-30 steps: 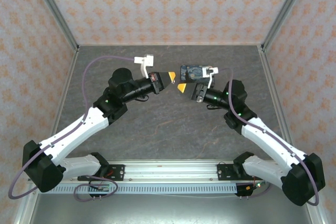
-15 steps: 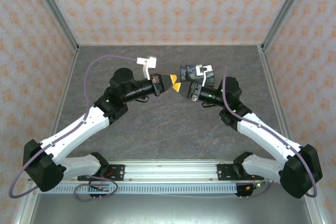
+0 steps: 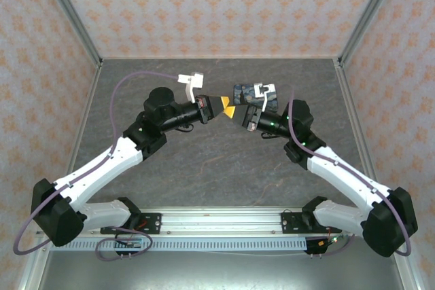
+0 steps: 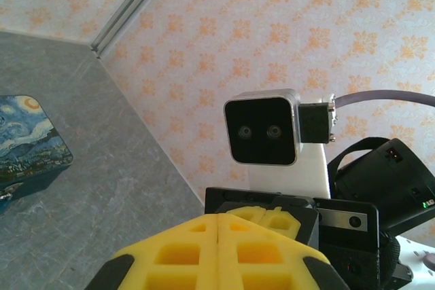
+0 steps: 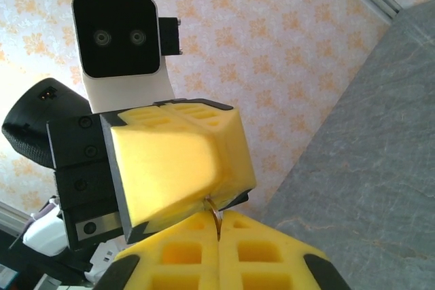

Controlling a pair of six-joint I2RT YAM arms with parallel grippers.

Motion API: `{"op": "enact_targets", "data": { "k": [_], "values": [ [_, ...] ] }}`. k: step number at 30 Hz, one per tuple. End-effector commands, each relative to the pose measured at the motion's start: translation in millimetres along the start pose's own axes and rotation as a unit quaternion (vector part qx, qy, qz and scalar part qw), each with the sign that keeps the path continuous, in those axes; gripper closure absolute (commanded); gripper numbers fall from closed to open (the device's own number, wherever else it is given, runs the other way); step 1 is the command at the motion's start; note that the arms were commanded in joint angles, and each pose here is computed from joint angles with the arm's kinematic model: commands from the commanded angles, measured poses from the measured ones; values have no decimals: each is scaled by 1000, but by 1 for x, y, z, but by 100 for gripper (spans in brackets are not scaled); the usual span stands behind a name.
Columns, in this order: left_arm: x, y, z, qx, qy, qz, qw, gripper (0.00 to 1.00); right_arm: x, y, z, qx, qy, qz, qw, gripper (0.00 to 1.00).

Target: Unlock the padlock with the key

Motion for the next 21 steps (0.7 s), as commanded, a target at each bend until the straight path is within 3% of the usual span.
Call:
{"op": "enact_targets", "data": {
  "k": [1, 10, 16, 21],
  "values": [
    [-13, -15, -4, 4, -14, 23, 1000, 80, -8, 13, -6, 9, -20, -34, 999, 100],
    [-37, 10, -18, -63, -42, -5, 997, 51, 8, -10, -24, 96, -15, -50, 994, 100],
    [-41, 57, -15, -139, -48, -34, 989, 31, 13, -23, -39, 162, -15, -67, 984, 100],
    [-30, 106, 13, -217, -5, -35, 976, 15, 8, -33, -64, 251, -53, -84, 963, 100]
  ]
}}
Point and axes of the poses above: each hand's point on the last joint's axis, 136 mm out from that joint toward the fingers, its own z axis out along the fingers, its own y axis along the line the jaws close on, x = y × z, the point moved 4 cm from there along -z, back along the fingers, and after that the axes turned 1 degree about z, right-handed, at the moved point
